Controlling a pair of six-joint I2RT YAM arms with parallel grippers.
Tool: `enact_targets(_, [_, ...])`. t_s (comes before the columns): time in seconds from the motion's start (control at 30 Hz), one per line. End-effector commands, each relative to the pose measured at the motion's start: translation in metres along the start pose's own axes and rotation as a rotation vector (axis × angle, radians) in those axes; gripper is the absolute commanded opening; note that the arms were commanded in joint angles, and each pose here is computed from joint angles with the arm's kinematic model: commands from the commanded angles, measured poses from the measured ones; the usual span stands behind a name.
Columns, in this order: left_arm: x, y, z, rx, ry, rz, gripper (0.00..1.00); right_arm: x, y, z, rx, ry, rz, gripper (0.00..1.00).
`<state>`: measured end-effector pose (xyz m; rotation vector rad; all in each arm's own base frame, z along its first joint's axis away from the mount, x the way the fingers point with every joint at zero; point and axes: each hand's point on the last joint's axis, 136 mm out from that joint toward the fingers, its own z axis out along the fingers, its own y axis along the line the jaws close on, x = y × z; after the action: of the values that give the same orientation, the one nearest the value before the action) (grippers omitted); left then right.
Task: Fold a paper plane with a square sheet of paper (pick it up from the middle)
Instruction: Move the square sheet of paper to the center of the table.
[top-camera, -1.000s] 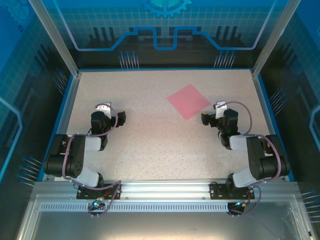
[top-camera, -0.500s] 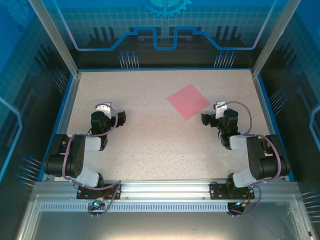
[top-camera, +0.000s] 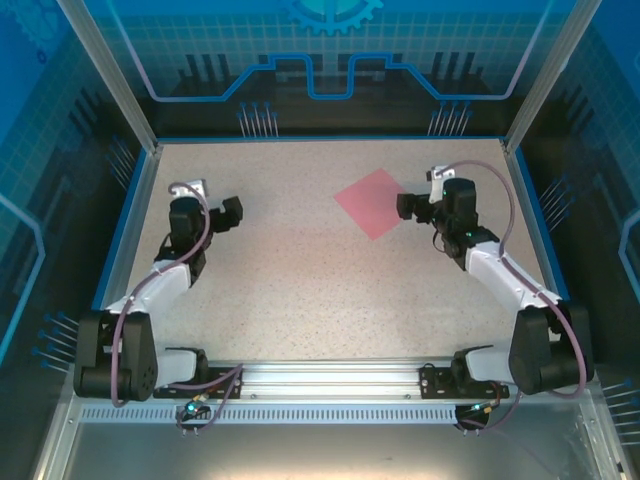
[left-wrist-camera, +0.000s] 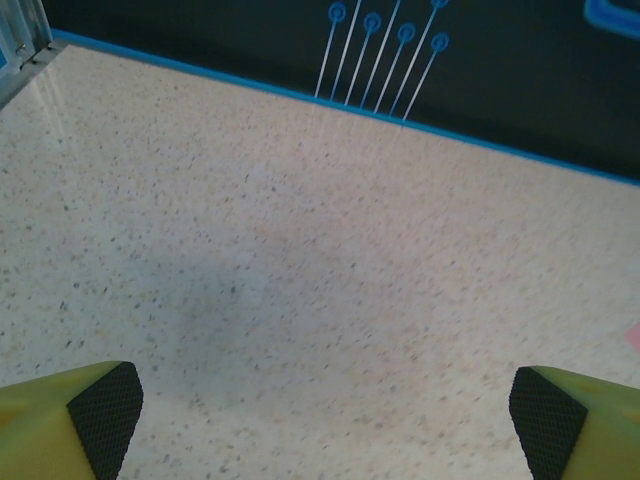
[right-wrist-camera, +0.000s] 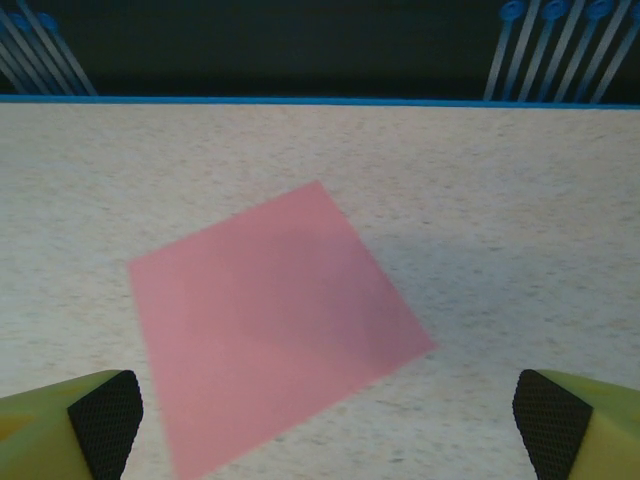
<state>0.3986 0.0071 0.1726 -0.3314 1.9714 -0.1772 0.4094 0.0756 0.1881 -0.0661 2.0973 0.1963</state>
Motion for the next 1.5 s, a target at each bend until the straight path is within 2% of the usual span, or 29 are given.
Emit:
enact_targets(0.0, [0.018, -0.005, -0.011, 0.005, 0.151, -0.154, 0.98, 0.036, 0.028, 0.012, -0.071, 0.248, 0.136, 0.99])
enact_targets(0.07, [0.014, -0.011, -0.015, 0.015, 0.179, -0.193, 0.99, 0.042, 0.036, 0.029, -0.055, 0.321, 0.16, 0.99])
enact_targets(0.17, [0.011, -0.021, -0.02, 0.045, 0.234, -0.224, 0.99, 0.051, 0.048, 0.056, 0.028, 0.414, 0.107, 0.99])
enact_targets(0.37, [0.013, -0.035, -0.028, 0.1, 0.3, -0.244, 0.98, 0.07, 0.061, 0.107, 0.163, 0.529, 0.074, 0.99])
enact_targets(0.57, [0.013, -0.039, -0.033, 0.115, 0.313, -0.225, 0.99, 0.099, 0.071, 0.145, 0.158, 0.628, 0.126, 0.91])
enact_targets(0.73, [0.014, -0.038, -0.034, 0.108, 0.319, -0.229, 0.98, 0.124, 0.075, 0.152, 0.152, 0.705, 0.178, 0.91])
enact_targets(0.9, [0.016, -0.038, -0.033, 0.107, 0.332, -0.235, 0.98, 0.154, 0.084, 0.137, 0.143, 0.802, 0.233, 0.93])
enact_targets(1.1, [0.02, -0.037, -0.03, 0.099, 0.353, -0.245, 0.99, 0.187, 0.107, 0.09, 0.16, 0.872, 0.235, 0.95])
enact_targets(1.37, [0.025, -0.038, -0.027, 0.095, 0.383, -0.26, 0.99, 0.227, 0.152, 0.008, 0.186, 0.868, 0.27, 0.97])
enact_targets(1.47, [0.025, -0.038, -0.027, 0.095, 0.385, -0.261, 0.98, 0.207, 0.164, -0.002, 0.136, 0.812, 0.252, 0.97])
